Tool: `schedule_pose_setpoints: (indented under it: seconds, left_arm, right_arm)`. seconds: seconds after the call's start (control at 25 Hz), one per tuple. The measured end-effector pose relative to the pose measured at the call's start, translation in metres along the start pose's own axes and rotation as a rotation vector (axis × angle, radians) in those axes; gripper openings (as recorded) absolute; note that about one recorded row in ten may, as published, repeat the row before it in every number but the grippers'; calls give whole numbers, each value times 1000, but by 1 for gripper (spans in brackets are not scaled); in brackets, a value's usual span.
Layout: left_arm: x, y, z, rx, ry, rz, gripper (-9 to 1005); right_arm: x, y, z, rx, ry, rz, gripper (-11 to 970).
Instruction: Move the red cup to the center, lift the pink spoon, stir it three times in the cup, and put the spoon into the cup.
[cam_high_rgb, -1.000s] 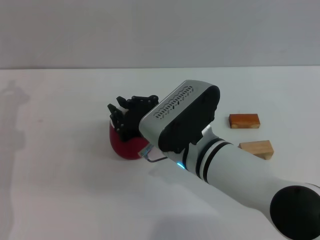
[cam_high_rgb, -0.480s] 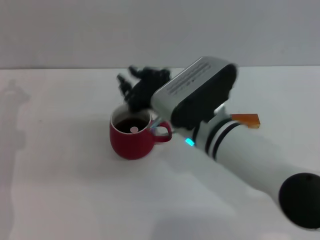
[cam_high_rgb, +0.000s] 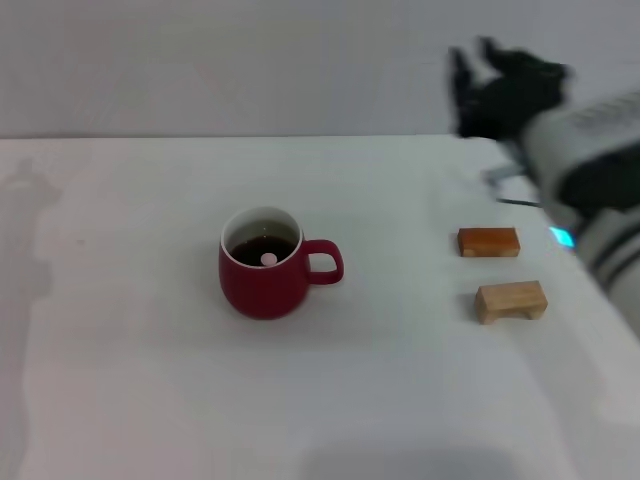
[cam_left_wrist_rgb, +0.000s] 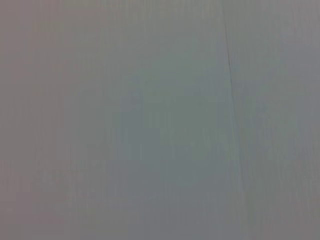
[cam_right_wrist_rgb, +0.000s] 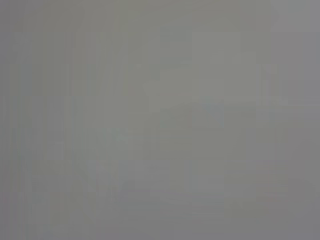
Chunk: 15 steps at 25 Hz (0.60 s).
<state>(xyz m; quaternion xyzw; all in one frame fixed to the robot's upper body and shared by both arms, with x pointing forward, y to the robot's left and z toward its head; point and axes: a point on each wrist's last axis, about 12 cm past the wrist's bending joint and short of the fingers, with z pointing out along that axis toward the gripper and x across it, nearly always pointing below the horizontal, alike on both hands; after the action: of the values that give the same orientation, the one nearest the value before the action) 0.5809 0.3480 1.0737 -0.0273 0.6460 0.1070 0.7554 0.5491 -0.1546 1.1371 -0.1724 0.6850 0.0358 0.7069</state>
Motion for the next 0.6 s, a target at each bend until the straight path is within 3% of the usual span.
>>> schedule_pose_setpoints:
  seconds: [0.04, 0.08, 0.2, 0.24, 0.28, 0.36, 0.44, 0.52, 0.6]
  left_arm:
    - [0, 0, 0, 0, 2, 2, 87]
    - [1, 0, 0, 0, 5, 4, 87]
    - [1, 1, -1, -2, 9, 3, 87]
    - [2, 2, -2, -5, 8, 0, 87]
    - [2, 2, -2, -5, 8, 0, 87]
    - [2, 4, -3, -14, 8, -7, 88]
    - [4, 8, -3, -33, 24, -41, 88]
    - [4, 8, -2, -35, 30, -47, 88]
    - [5, 10, -2, -41, 38, -52, 175]
  right_arm:
    - [4, -14, -14, 81, -11, -14, 350]
    - [4, -14, -14, 81, -11, -14, 357]
    - [13, -34, -36, 218, -20, -23, 378]
    - [20, -48, -51, 313, -15, -23, 385]
    - [20, -48, -51, 313, -15, -23, 392]
    - [28, -63, -69, 411, -1, -27, 406]
    - [42, -85, -96, 547, 27, -2, 420]
    - [48, -92, -106, 591, 33, 17, 502]
    - [56, -103, -125, 679, 19, 62, 583]
